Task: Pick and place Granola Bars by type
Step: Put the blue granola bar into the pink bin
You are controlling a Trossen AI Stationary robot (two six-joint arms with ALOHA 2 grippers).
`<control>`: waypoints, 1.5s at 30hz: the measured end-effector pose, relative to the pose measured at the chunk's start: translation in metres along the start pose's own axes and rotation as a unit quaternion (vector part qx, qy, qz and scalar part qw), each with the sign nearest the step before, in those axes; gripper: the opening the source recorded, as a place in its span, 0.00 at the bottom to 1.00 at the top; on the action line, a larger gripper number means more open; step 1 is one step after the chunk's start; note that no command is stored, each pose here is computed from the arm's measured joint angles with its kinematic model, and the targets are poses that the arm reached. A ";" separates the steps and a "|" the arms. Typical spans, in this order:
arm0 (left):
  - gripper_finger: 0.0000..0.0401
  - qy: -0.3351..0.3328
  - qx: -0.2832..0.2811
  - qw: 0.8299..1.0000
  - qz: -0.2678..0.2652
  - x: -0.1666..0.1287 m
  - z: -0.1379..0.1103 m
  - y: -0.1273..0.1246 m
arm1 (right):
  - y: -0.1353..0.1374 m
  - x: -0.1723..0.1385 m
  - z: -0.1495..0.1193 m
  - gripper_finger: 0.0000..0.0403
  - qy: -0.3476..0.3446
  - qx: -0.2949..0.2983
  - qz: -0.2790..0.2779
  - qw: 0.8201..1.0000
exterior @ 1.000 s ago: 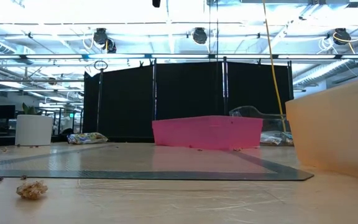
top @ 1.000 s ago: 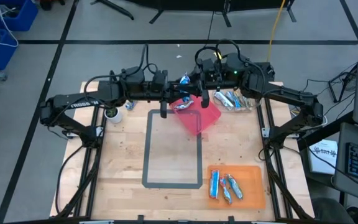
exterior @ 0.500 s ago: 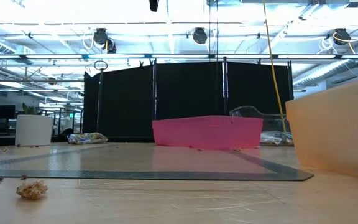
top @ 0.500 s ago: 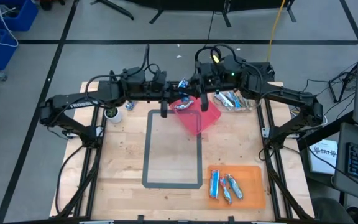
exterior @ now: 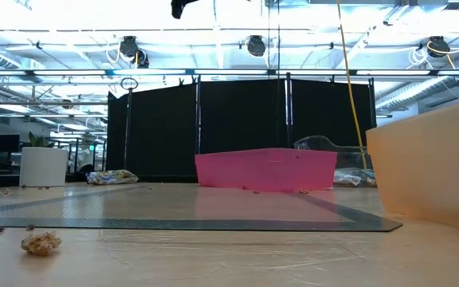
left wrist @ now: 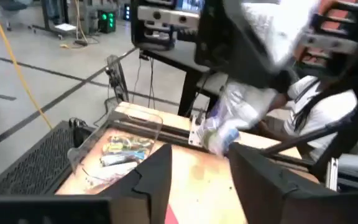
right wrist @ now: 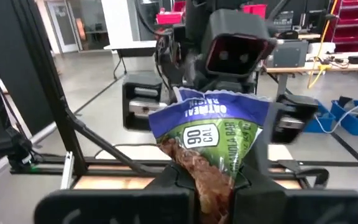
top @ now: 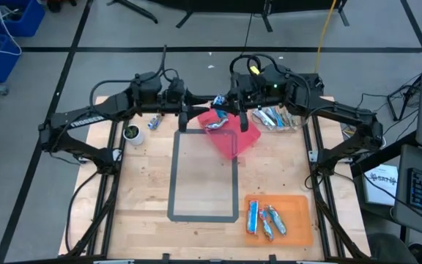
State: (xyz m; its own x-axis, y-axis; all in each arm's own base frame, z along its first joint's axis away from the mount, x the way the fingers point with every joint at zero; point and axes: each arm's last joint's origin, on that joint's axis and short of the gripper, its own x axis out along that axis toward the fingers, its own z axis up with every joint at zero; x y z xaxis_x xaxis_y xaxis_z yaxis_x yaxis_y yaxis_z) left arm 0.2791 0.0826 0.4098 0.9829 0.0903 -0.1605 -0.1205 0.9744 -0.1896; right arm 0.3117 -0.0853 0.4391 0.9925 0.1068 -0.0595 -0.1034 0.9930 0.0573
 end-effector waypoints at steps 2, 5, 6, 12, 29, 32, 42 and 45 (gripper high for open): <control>0.45 0.002 0.008 1.000 -0.006 -0.003 0.001 0.000 | -0.003 -0.004 0.001 0.02 0.001 0.000 -0.003 1.000; 0.50 0.025 0.006 1.000 0.001 -0.015 0.000 0.003 | -0.009 -0.007 -0.001 0.02 0.012 -0.007 -0.013 1.000; 0.52 0.021 0.006 1.000 0.003 -0.017 0.002 0.004 | -0.011 -0.008 -0.002 0.02 0.020 -0.014 -0.016 1.000; 0.55 0.029 -0.015 0.999 0.023 -0.039 0.005 0.009 | -0.026 -0.011 -0.014 0.01 0.072 -0.062 -0.038 0.995; 0.48 0.072 -0.049 0.996 0.029 -0.055 0.000 0.013 | -0.058 -0.013 -0.067 0.01 0.298 -0.198 -0.074 0.931; 0.49 0.072 -0.048 0.995 0.041 -0.055 0.000 0.014 | -0.060 -0.006 -0.082 0.01 0.340 -0.194 -0.058 0.918; 0.49 0.071 -0.048 0.995 0.043 -0.055 0.000 0.014 | -0.053 0.017 -0.117 0.01 0.427 -0.204 -0.008 0.881; 0.49 0.071 -0.049 0.995 0.043 -0.055 0.000 0.014 | -0.049 0.025 -0.128 0.01 0.445 -0.208 0.012 0.871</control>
State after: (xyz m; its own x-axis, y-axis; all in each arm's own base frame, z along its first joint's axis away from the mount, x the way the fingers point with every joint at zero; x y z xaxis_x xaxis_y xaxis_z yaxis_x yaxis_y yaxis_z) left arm 0.2231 0.0911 0.4157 0.9393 0.1366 -0.3146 -0.2240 0.9390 -0.2609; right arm 0.3331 -0.1246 0.3075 0.5653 -0.0593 -0.8228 -0.3209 0.9031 -0.2855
